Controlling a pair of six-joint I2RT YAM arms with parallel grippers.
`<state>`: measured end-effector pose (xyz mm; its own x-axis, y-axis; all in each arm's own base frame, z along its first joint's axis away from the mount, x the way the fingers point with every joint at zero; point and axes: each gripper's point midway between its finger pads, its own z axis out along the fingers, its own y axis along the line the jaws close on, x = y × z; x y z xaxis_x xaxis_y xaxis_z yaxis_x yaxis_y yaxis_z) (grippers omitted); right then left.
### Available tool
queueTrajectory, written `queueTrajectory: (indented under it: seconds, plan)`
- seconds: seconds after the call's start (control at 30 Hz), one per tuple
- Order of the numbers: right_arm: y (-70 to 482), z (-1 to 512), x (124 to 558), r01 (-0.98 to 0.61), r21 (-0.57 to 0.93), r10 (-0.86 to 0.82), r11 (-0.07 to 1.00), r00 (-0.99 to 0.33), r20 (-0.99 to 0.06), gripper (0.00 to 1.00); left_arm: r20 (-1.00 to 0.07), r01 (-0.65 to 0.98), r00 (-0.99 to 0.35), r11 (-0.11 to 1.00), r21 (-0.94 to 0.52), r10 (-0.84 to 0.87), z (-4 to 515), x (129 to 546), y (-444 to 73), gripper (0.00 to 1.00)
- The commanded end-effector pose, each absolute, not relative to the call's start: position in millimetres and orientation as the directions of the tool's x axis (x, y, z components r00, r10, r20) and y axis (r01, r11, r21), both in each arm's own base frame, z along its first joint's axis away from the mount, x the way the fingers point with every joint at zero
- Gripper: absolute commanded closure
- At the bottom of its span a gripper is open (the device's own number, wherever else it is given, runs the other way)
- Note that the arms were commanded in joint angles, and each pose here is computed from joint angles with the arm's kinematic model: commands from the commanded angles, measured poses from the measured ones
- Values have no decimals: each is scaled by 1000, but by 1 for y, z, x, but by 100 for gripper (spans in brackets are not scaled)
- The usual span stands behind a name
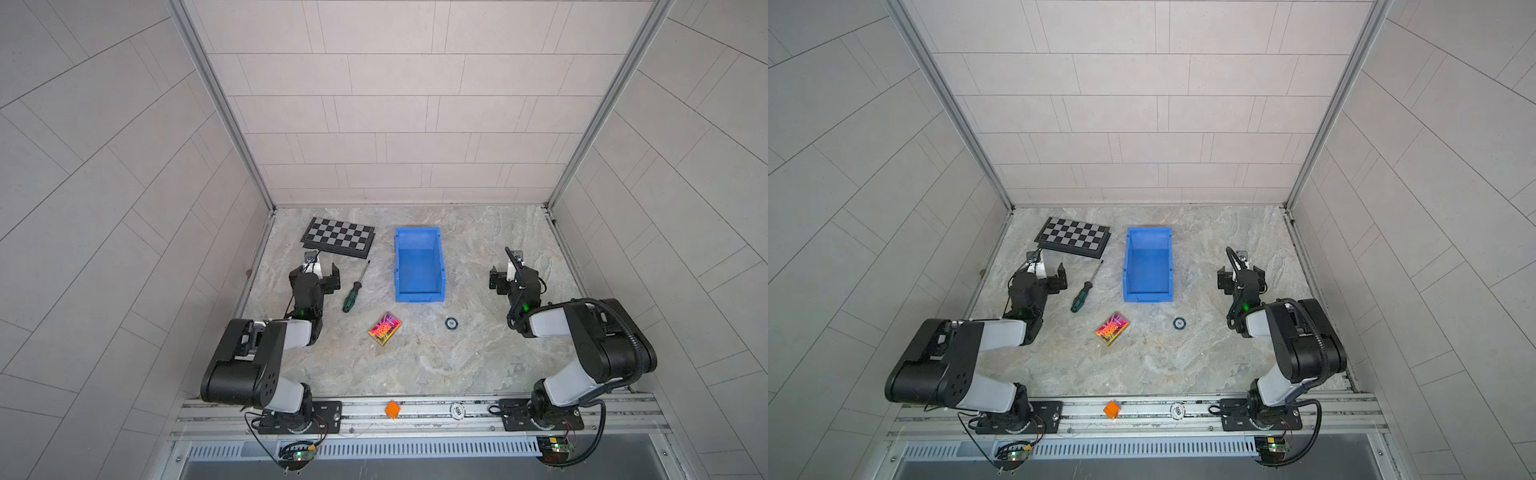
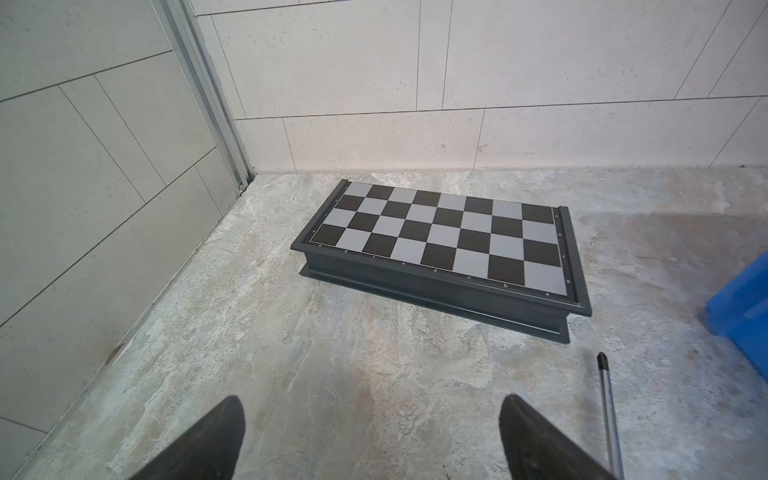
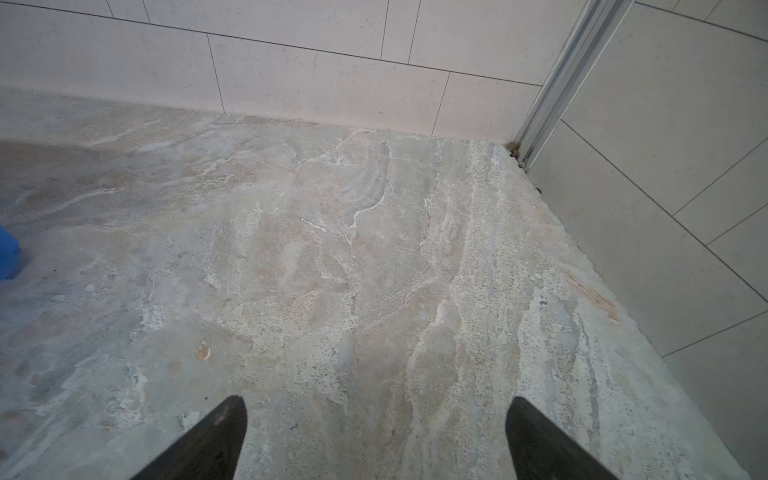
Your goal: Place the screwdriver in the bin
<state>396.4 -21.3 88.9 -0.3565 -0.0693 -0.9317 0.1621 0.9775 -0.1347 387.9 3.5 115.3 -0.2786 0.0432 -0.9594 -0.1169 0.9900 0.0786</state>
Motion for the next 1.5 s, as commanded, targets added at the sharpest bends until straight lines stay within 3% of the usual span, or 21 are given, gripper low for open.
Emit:
queueTrajectory:
  seconds: [0.0, 1.27, 1.47]
  plan:
    - [-21, 88, 395, 161, -148, -83, 976, -353, -932, 1, -965, -116, -257, 990, 81, 48, 123, 392, 4, 1]
    - [-21, 88, 395, 163, -145, -80, 976, -351, -933, 1, -970, -152, -239, 985, 76, 38, 128, 389, 11, 0]
    - [-42, 100, 381, 296, -122, -32, 947, -293, -956, 1, -928, -209, -373, 975, 78, -6, 162, 390, 20, 1]
